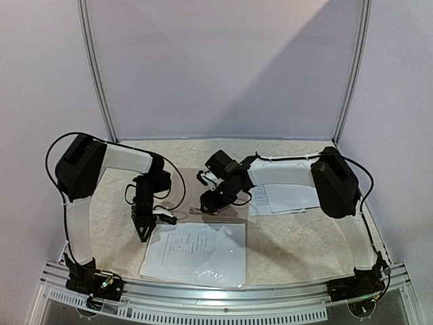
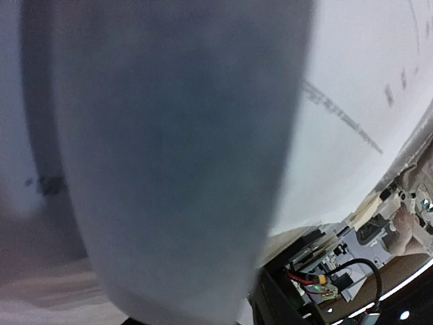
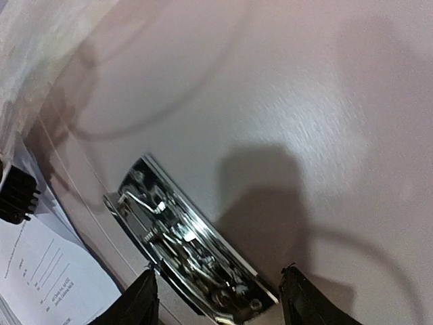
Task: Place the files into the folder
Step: Open the spring clip on the folder.
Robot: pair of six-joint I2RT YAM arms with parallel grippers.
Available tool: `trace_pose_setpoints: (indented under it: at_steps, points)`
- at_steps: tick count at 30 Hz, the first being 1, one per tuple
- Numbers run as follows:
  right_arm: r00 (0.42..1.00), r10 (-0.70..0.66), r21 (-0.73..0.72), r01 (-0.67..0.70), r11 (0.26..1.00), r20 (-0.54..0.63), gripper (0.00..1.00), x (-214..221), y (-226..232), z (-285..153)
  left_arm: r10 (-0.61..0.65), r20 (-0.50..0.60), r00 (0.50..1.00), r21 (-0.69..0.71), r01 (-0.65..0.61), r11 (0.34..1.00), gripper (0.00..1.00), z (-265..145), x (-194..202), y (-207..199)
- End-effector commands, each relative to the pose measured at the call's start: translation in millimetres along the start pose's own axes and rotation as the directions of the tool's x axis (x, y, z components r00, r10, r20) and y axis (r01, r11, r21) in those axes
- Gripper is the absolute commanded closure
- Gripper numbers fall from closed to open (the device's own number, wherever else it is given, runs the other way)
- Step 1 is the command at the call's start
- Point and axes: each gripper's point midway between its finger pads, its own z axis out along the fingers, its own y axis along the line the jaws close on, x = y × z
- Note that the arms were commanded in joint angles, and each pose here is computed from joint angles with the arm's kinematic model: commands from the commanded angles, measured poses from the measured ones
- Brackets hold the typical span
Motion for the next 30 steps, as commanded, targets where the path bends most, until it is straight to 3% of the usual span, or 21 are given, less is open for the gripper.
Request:
trace_pose_setpoints:
  at_steps: [1, 4, 7, 12, 16, 23, 30]
  points:
    - [0.999, 0.036, 0.046, -0.036, 0.998, 0.005, 0.38, 11, -16, -41, 0.087, 0.049, 0.995, 0.168, -0.094, 0.981, 0.61, 3, 3, -47]
    - [0.993, 0.090, 0.031, -0.092, 0.995, 0.072, 0.37, 5, -24, -73, 0.117, 0.058, 0.991, 0.159, -0.125, 0.979, 0.61, -3, 11, -58]
    - [0.973, 0.211, -0.035, -0.208, 0.977, 0.099, 0.38, 2, -36, -91, 0.117, 0.095, 0.989, 0.053, -0.123, 0.991, 0.60, -22, 12, -43]
    - [0.922, 0.385, -0.192, -0.369, 0.909, 0.050, 0.52, 7, -33, -81, 0.087, 0.312, 0.946, -0.191, -0.027, 0.981, 0.64, -92, -15, 0]
    - [0.888, 0.459, -0.260, -0.449, 0.855, -0.025, 0.60, 15, -26, -56, 0.136, 0.447, 0.884, -0.275, -0.009, 0.962, 0.68, -123, -51, 2]
    - [0.858, 0.506, -0.314, -0.507, 0.803, -0.090, 0.75, 22, -20, -35, 0.202, 0.490, 0.848, -0.325, -0.038, 0.945, 0.78, -111, -101, 2]
    - [0.837, 0.529, -0.380, -0.538, 0.753, -0.138, 0.81, 31, -12, -24, 0.157, 0.499, 0.852, -0.229, -0.046, 0.972, 0.83, -76, -132, -7]
